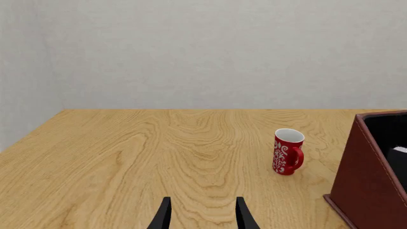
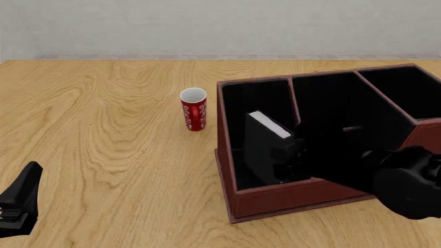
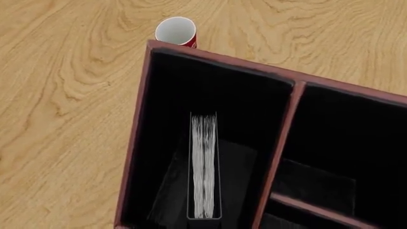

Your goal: Pick up the book and place it in the left compartment of the caddy.

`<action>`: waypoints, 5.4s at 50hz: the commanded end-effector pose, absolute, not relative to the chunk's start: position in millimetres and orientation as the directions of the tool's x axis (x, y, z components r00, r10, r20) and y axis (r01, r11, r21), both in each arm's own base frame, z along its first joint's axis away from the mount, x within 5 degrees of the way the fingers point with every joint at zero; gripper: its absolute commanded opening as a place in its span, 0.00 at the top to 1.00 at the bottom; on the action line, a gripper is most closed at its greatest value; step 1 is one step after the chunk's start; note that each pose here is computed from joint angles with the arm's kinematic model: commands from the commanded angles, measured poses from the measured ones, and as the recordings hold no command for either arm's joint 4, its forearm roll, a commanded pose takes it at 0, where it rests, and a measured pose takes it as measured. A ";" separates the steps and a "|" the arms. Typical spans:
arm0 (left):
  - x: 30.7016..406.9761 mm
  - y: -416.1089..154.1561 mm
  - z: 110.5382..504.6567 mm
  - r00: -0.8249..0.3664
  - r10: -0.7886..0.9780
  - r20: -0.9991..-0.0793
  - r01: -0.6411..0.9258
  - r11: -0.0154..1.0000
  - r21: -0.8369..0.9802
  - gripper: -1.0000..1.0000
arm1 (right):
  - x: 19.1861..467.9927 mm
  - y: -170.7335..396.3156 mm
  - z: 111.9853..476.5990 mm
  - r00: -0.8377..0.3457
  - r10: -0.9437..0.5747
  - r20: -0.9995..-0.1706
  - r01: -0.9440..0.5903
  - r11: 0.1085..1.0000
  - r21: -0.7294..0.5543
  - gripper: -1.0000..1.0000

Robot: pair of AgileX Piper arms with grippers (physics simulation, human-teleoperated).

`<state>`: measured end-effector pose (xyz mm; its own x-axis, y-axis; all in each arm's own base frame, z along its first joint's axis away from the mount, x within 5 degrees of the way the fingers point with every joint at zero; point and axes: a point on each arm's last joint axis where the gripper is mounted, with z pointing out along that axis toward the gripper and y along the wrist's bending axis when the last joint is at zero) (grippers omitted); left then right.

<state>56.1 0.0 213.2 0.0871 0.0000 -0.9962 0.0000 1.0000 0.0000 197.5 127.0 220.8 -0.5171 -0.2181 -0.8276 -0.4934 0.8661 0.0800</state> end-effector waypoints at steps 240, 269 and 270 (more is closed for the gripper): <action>56.1 0.0 213.2 0.087 0.000 -0.996 0.000 1.000 0.000 0.00 | 100.5 70.7 368.5 -0.233 0.005 -0.972 -0.548 0.825 0.136 0.00; 56.1 0.0 213.2 0.087 0.000 -0.996 0.000 1.000 0.000 0.00 | 9.9 7.4 372.6 -0.113 0.195 -0.974 -0.586 0.779 0.224 0.00; 56.1 0.0 213.2 0.087 0.000 -0.996 0.000 1.000 0.000 0.00 | 7.1 5.3 372.8 -0.109 0.200 -0.974 -0.585 0.779 0.225 0.00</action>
